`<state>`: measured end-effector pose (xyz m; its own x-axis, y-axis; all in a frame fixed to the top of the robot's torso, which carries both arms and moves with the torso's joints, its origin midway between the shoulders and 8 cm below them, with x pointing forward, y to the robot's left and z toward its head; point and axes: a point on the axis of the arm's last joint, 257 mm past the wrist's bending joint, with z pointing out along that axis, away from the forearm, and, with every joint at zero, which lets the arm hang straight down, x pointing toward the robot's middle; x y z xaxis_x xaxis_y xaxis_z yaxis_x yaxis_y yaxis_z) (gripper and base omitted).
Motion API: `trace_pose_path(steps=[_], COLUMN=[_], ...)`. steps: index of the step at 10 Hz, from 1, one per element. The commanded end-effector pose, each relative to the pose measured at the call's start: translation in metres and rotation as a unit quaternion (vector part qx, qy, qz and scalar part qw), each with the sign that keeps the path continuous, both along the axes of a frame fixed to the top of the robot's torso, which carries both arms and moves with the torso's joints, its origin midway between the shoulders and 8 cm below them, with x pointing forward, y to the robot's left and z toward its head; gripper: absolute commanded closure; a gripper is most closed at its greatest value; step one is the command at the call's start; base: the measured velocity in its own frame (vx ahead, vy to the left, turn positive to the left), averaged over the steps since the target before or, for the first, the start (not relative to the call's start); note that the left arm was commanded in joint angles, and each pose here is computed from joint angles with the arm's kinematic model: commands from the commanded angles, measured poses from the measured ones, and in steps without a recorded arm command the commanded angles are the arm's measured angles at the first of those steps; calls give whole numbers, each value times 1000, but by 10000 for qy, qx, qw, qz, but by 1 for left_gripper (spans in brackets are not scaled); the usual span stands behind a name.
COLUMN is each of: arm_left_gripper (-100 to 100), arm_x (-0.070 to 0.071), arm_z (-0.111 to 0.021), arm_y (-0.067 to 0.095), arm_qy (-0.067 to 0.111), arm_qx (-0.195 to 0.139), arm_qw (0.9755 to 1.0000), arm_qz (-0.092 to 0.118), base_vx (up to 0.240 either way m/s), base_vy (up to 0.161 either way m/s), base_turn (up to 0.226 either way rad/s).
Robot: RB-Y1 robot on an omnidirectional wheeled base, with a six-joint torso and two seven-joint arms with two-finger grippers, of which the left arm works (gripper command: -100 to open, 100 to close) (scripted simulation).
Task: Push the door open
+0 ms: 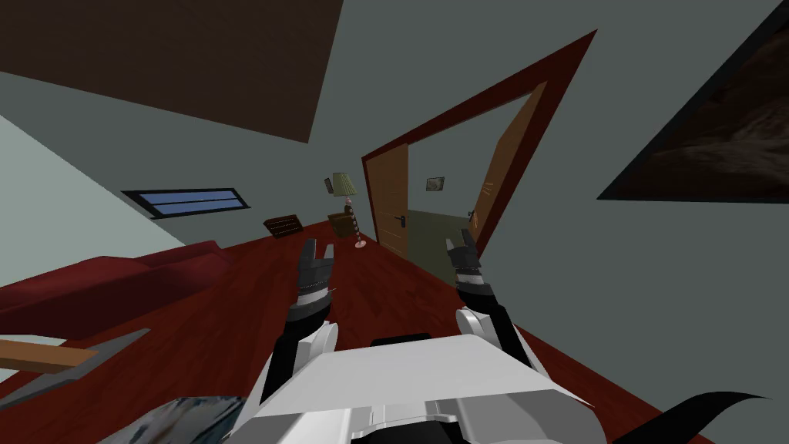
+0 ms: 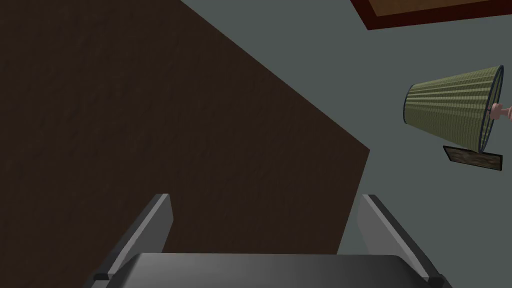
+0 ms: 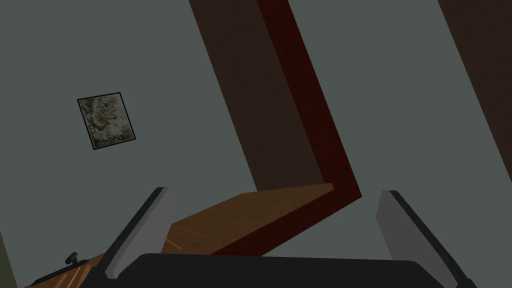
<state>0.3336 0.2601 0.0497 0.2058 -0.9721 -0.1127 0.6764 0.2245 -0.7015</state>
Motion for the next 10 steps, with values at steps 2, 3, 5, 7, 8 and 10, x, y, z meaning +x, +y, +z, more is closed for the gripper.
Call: trace_pose_path(steps=[2,3,5,7,8,10], arm_left_gripper=[-100,-100,-100,-100,-100,-100], arm_x=[13,18,30,37,40,48], arm_z=[-13,-18,-30,-37,-41,-49], arm_y=[-6,-8,-13,-17,-18,-22], arm_qy=[122,170,289,357,391,473], arm_qx=[-31,-43,-78,-97,-106,-131], arm_qw=[9998,9997,9991,9986,9983,9976], arm_qz=[-138,-188,-310,-377,-411,-487], base_vx=[87,131,143,114,75,77], base_vy=[21,22,32,29,15,9], base_turn=[-61,-51,-49,-42,-37,-39])
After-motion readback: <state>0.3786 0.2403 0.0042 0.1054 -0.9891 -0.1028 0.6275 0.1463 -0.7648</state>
